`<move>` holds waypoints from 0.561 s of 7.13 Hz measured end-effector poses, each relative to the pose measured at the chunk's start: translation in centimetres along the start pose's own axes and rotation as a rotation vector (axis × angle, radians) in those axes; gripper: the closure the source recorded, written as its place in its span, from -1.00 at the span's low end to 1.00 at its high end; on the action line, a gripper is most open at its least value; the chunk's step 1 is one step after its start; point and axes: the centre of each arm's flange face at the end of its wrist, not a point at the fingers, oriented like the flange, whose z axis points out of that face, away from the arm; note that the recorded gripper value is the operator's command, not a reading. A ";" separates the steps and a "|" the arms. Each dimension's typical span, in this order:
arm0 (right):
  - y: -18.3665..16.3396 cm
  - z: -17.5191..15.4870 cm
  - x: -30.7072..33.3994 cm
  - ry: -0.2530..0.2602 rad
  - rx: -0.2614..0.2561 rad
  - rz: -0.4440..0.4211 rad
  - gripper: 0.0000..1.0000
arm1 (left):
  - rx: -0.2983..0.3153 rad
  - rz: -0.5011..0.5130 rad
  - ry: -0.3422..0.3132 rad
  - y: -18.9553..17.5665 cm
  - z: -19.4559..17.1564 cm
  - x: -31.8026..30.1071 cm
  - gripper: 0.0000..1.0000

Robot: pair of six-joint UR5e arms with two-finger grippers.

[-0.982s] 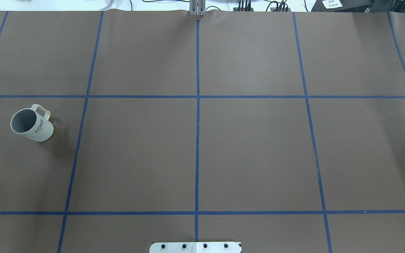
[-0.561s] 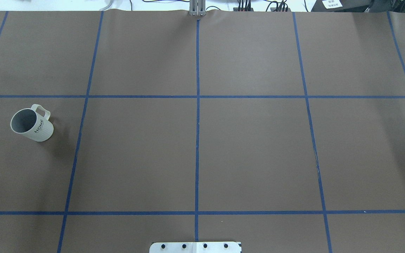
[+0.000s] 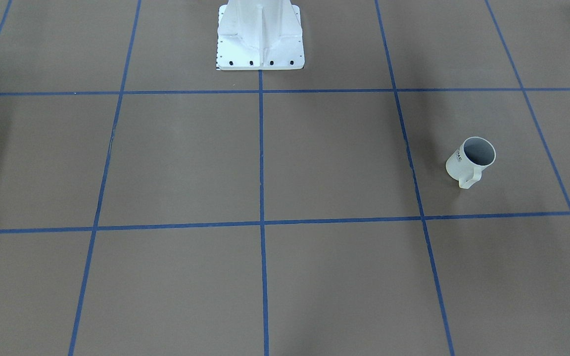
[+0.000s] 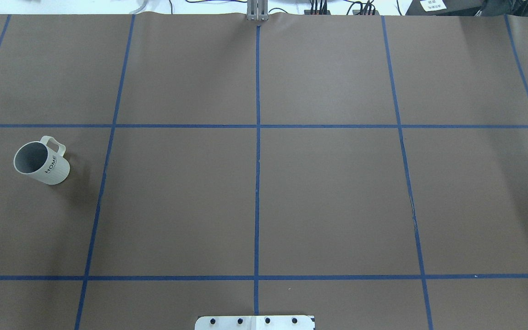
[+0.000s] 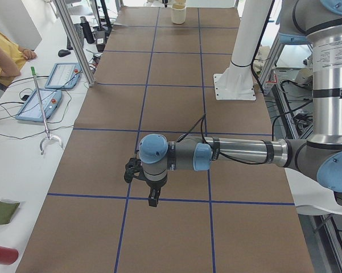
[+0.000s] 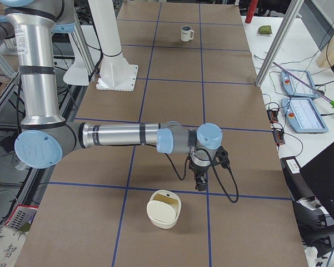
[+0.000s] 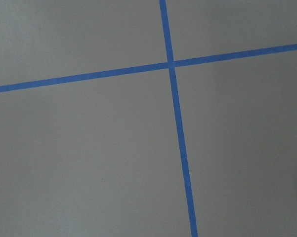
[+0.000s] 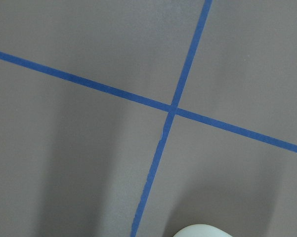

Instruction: Left arm hands cup to right arm to dump lemon

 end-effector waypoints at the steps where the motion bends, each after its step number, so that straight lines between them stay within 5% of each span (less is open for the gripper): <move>1: 0.0 0.0 0.0 0.000 0.000 -0.001 -1.00 | 0.002 0.002 0.000 -0.1 -0.1 0.1 -1.00; 4: -0.1 0.0 -0.1 0.000 0.000 -0.003 -1.00 | 0.006 0.006 -0.001 -0.3 -0.3 0.2 -1.00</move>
